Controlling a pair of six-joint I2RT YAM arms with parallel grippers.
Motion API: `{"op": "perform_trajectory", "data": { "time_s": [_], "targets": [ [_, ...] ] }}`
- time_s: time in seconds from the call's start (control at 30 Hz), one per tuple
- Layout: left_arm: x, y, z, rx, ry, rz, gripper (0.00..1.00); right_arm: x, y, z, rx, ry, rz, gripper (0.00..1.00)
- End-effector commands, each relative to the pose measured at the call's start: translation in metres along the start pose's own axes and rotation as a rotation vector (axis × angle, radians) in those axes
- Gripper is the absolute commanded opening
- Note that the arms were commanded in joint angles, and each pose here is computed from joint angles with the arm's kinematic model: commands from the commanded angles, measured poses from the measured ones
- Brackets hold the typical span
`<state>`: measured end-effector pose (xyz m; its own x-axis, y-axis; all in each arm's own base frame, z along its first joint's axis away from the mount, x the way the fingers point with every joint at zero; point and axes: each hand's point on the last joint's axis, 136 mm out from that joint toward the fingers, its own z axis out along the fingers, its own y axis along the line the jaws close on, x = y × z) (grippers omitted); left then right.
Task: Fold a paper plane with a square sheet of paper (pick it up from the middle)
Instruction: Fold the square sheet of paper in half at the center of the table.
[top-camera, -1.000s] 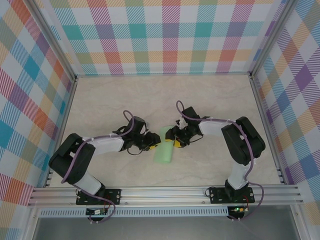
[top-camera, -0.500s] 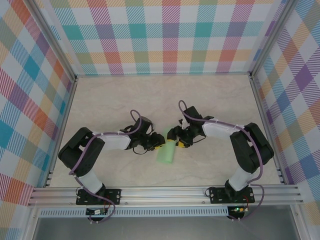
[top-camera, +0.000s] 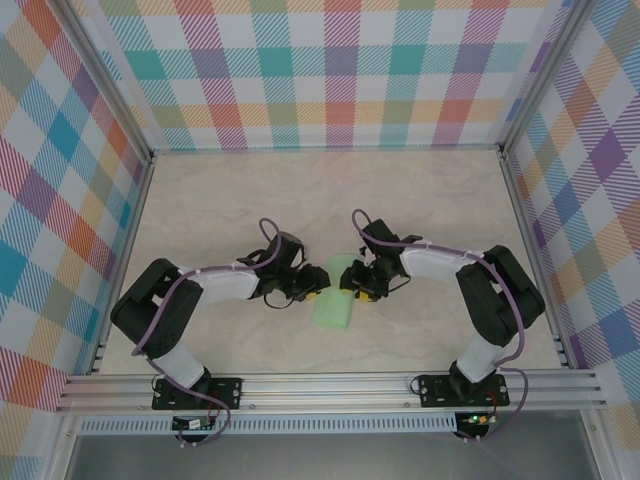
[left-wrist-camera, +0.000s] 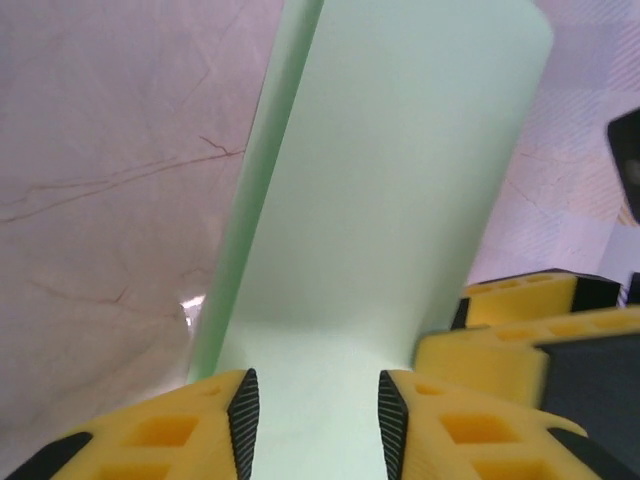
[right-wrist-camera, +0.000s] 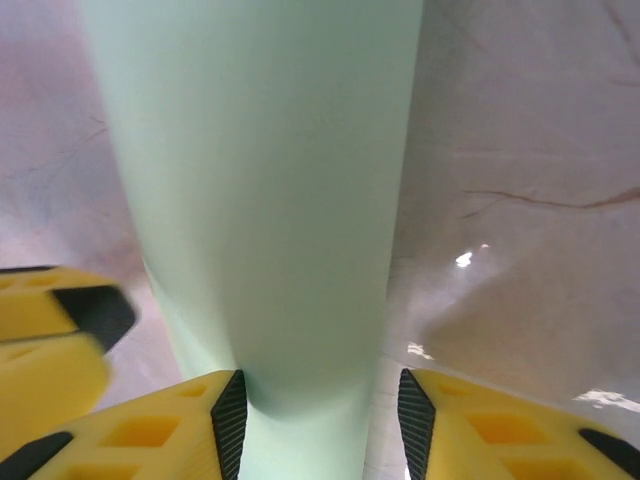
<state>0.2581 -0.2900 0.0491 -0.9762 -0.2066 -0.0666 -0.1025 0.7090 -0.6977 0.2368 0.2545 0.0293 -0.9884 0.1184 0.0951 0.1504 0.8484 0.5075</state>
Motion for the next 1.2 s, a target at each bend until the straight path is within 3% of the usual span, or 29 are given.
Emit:
{"op": "perform_trajectory", "data": {
  "time_s": [0.0,0.2,0.6,1.17],
  "targets": [
    [-0.006,-0.01,-0.025,-0.038,-0.074,0.059,0.44,0.002,-0.014,0.006,0.07,0.026,-0.033,0.46],
    [-0.009,0.005,-0.04,-0.121,-0.129,0.048,0.47,-0.002,-0.023,0.011,0.142,0.053,-0.063,0.46],
    [-0.016,0.012,-0.042,-0.13,-0.185,-0.032,0.48,-0.016,-0.003,0.007,0.101,0.024,-0.069,0.45],
    [-0.021,0.016,-0.044,-0.132,-0.189,-0.049,0.48,-0.029,0.004,0.0,0.158,0.013,-0.062,0.44]
  ]
}}
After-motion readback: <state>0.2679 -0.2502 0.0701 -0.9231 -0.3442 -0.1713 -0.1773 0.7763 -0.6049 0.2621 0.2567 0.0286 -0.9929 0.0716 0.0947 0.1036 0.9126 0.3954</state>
